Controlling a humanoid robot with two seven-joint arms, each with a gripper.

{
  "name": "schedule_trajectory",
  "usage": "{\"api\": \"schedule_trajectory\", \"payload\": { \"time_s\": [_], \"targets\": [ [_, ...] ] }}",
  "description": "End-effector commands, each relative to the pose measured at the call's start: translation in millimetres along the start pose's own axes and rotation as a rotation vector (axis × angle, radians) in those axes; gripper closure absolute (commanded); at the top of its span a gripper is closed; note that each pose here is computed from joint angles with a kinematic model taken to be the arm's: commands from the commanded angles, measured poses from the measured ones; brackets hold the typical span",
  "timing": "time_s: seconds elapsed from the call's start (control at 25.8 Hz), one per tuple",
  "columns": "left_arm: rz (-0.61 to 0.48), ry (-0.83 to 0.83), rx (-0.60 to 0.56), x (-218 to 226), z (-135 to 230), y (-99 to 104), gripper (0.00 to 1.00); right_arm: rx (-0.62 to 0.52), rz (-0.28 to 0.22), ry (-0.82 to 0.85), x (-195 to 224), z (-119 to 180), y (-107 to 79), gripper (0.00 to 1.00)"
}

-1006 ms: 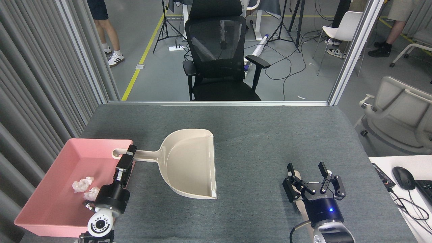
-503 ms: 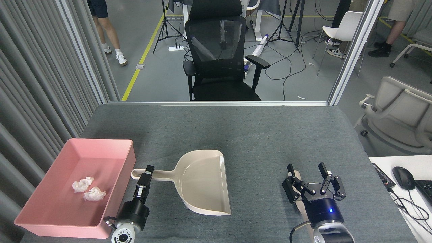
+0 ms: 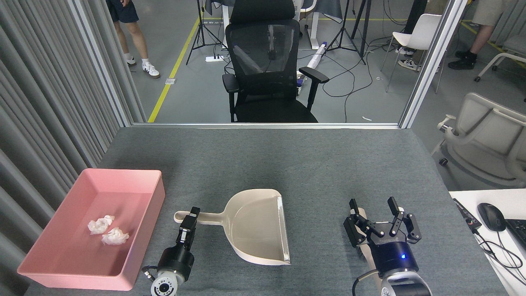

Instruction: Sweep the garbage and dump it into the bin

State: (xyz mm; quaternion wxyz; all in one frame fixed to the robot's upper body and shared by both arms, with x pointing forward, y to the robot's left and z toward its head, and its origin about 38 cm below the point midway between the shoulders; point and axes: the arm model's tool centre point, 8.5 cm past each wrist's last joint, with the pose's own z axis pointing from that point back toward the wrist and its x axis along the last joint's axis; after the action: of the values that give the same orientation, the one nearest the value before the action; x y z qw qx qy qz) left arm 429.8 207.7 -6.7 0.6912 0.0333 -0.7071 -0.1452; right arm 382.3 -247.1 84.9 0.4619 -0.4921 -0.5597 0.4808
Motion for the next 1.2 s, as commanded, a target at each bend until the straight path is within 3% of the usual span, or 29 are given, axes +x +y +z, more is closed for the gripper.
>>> {"api": "schedule_trajectory", "payload": {
  "time_s": [0.0,0.08,0.15,0.35,0.43,0.46,0.62,0.85,1.16],
  "targets": [
    [-0.004,-0.030,-0.009,8.2,-12.2,0.4,0.87,0.003,0.001,-0.001,-0.1,1.9,0.5,0.01],
    [-0.008,-0.021,-0.015,9.6,-14.5,-0.2,0.79,0.003,0.003,-0.001,-0.5,1.9,0.5,0.01],
    [-0.013,0.017,-0.020,6.4,-14.6,-0.5,0.56,0.004,0.004,-0.001,-1.0,2.0,0.5,0.01],
    [-0.018,0.062,-0.021,1.3,-12.7,1.2,0.29,0.003,0.007,-0.004,-1.7,2.0,0.2,0.01],
    [-0.030,0.057,-0.014,7.4,-14.0,4.8,0.08,0.003,0.007,-0.004,-1.7,2.0,0.2,0.01],
    [-0.045,0.063,-0.014,9.1,-12.4,7.8,0.02,0.003,0.009,-0.005,-2.1,2.1,0.1,0.01],
    [-0.088,0.053,0.005,17.6,3.0,18.4,0.02,0.003,0.009,-0.004,-2.2,1.6,0.1,0.01],
    [-0.151,0.109,-0.028,6.6,23.2,12.8,0.02,0.001,0.004,-0.003,-1.2,1.4,-0.3,0.01],
    [-0.450,0.027,-0.048,41.2,45.9,16.1,0.02,-0.022,-0.010,-0.012,6.1,-1.2,-14.4,0.01]
  ]
}}
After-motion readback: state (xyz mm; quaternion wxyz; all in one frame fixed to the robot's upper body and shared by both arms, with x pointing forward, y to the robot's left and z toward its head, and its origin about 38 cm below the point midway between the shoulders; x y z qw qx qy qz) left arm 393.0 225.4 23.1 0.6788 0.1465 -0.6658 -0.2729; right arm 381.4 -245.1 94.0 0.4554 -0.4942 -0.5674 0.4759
